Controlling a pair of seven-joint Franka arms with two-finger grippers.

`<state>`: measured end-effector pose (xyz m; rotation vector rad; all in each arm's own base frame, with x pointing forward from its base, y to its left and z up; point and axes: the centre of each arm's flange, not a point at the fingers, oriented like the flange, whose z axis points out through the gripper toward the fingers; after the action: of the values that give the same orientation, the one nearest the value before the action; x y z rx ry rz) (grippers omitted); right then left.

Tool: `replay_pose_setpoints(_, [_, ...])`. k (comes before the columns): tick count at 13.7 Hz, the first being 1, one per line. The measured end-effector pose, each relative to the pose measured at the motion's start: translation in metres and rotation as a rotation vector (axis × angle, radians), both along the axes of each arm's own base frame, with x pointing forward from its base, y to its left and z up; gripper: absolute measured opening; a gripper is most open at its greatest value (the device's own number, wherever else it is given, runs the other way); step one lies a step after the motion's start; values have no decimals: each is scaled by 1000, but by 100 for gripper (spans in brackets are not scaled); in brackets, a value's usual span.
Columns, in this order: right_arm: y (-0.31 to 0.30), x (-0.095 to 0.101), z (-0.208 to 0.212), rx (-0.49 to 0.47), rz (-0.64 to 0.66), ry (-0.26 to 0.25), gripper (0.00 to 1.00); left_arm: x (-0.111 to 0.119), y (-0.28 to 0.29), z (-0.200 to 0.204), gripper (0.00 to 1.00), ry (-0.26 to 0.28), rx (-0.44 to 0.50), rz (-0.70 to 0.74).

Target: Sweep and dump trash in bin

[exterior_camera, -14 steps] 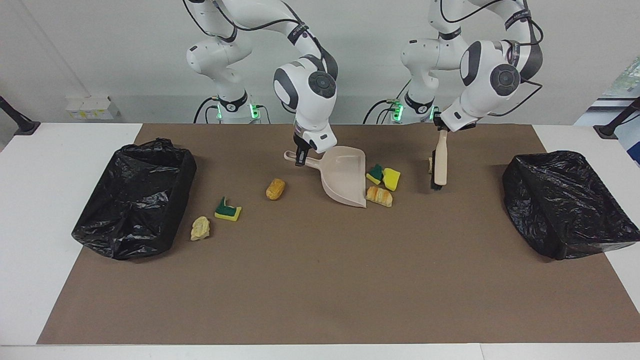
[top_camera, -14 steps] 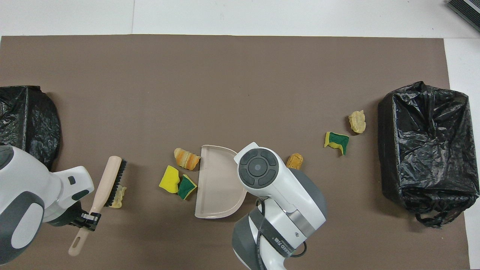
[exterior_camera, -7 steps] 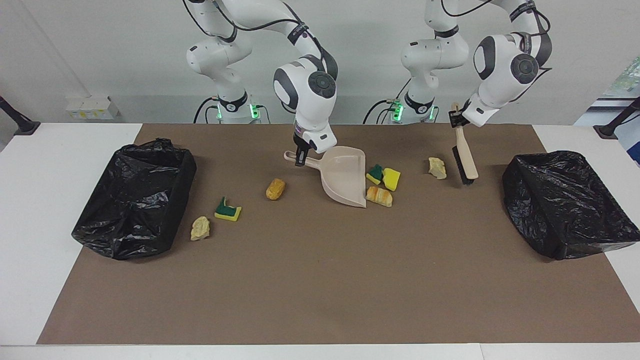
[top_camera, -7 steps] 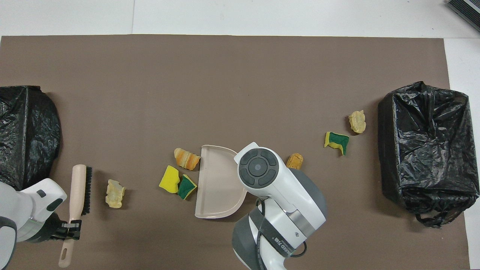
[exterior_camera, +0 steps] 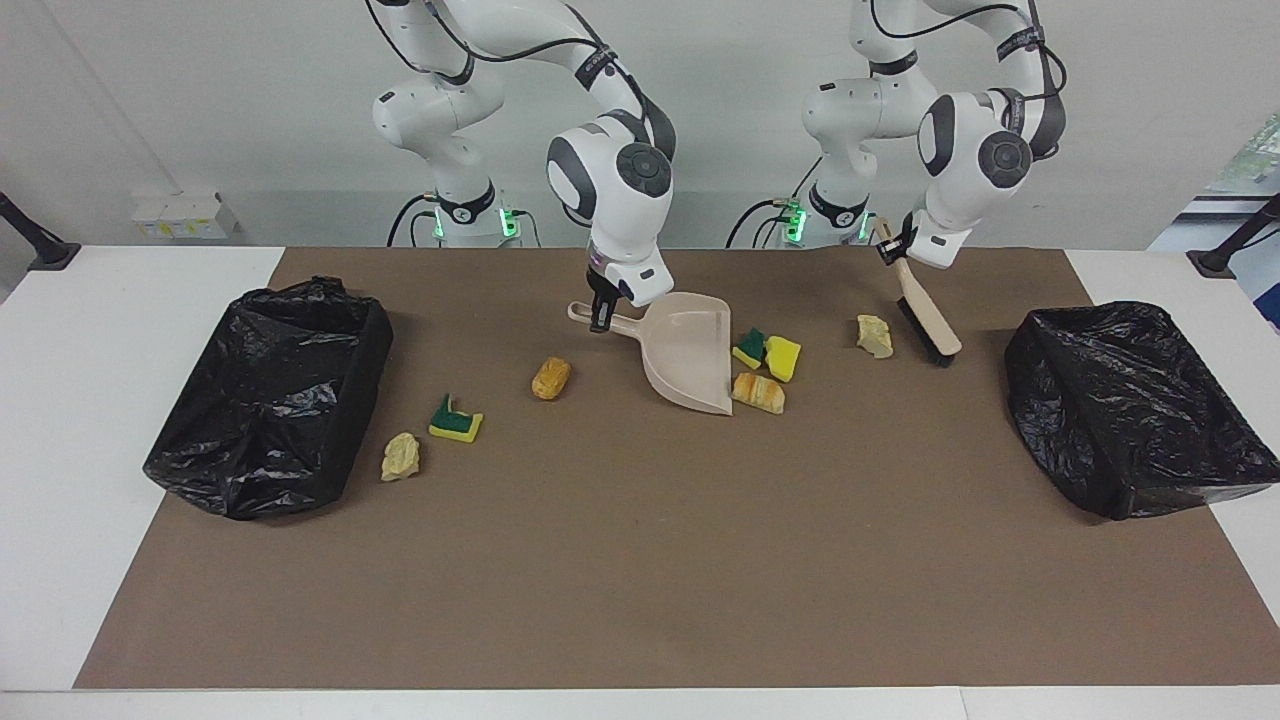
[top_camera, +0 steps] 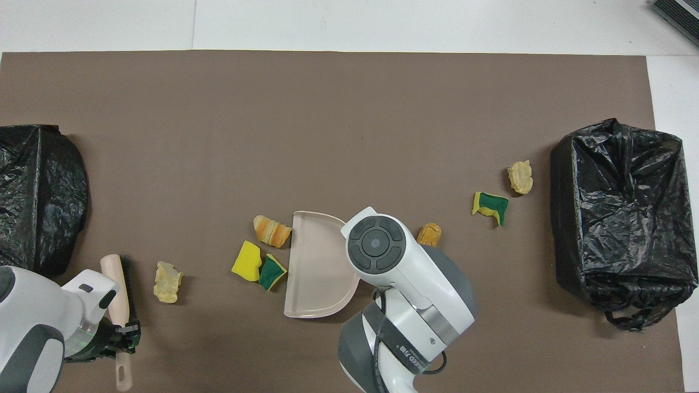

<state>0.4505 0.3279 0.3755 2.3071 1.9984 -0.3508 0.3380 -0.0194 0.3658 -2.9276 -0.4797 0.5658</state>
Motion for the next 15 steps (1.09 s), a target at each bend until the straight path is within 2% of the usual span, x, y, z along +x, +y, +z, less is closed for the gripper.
replay_pose_setpoints(5, [0, 0, 0, 0, 0, 0, 33, -1, -53, -11, 26, -12, 47, -37])
replay_pose_setpoints(7, [0, 0, 0, 0, 0, 0, 33, 4, -78, -19, 26, -47, 41, -62])
replay_pose_setpoints(9, [0, 0, 0, 0, 0, 0, 33, 10, -111, -25, 26, -78, 24, -65])
replay_pose_setpoints(15, [0, 0, 0, 0, 0, 0, 33, 22, -190, -31, 26, -90, -85, -102])
